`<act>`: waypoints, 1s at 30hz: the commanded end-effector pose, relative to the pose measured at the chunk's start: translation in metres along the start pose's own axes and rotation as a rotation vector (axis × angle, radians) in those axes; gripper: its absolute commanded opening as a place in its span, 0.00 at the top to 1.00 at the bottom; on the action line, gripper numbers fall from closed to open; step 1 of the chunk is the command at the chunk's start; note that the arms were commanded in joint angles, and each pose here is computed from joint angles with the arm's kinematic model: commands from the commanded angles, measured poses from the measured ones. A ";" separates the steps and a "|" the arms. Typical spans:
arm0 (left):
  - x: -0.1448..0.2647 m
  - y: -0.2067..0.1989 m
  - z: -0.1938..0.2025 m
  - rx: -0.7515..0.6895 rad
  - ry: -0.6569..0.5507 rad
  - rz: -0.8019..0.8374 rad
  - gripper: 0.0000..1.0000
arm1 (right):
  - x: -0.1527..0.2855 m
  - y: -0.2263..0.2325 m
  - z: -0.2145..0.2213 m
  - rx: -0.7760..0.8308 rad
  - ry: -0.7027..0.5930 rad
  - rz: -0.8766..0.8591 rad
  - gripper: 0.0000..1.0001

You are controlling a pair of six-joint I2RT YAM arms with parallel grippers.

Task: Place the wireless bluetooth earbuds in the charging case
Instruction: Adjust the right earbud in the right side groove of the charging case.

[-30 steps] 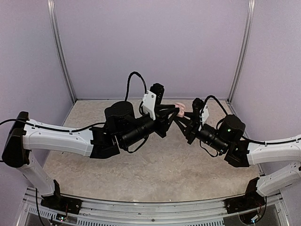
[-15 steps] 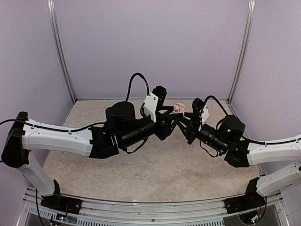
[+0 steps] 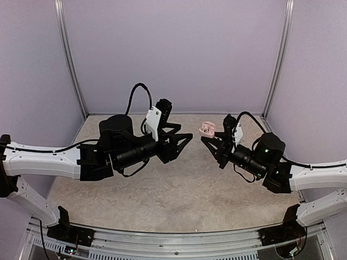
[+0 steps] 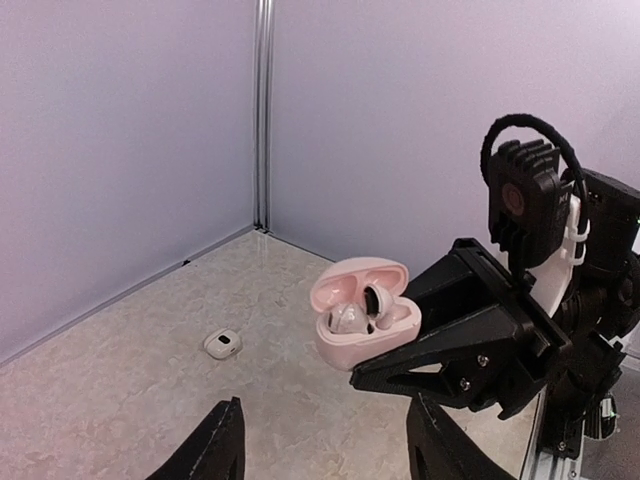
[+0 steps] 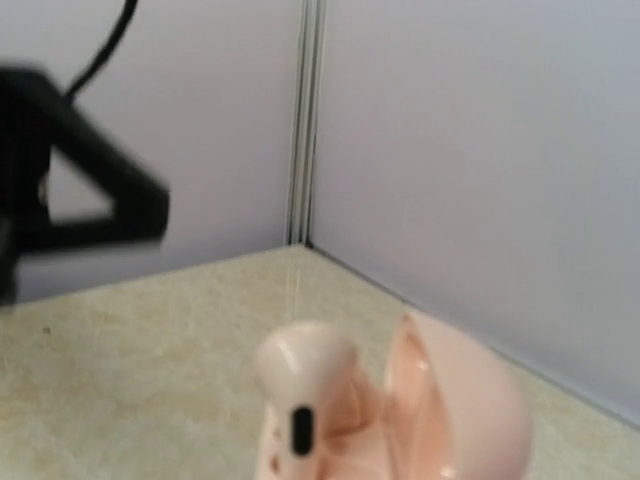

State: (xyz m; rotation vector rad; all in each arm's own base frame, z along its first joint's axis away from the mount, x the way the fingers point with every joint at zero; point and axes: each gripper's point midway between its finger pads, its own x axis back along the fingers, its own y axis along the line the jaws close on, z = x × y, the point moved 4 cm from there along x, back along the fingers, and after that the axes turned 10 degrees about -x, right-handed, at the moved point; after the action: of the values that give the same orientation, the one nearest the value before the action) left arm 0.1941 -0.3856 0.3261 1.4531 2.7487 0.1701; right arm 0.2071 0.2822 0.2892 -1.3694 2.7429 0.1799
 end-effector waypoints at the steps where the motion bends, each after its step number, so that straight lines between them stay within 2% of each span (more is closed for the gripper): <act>1: 0.002 0.008 -0.017 0.068 0.016 0.052 0.47 | 0.004 -0.001 0.010 0.011 0.054 0.007 1.00; 8: -0.007 -0.002 -0.026 0.142 0.063 0.325 0.48 | 0.005 0.015 0.015 0.011 0.104 -0.119 1.00; 13: -0.003 -0.010 -0.027 0.155 0.094 0.459 0.45 | 0.005 0.023 0.017 -0.002 0.138 -0.173 1.00; 21: -0.003 -0.021 -0.014 0.229 0.211 0.552 0.42 | 0.005 0.033 0.020 -0.044 0.187 -0.244 1.00; 30: -0.005 -0.026 0.002 0.285 0.248 0.578 0.42 | 0.004 0.035 0.023 -0.078 0.216 -0.258 1.00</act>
State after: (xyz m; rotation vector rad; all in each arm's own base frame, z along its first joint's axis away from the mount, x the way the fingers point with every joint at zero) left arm 0.1757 -0.4014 0.3280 2.3735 2.5097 0.0061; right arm 0.1800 0.2997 0.2544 -1.8067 2.7483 0.0863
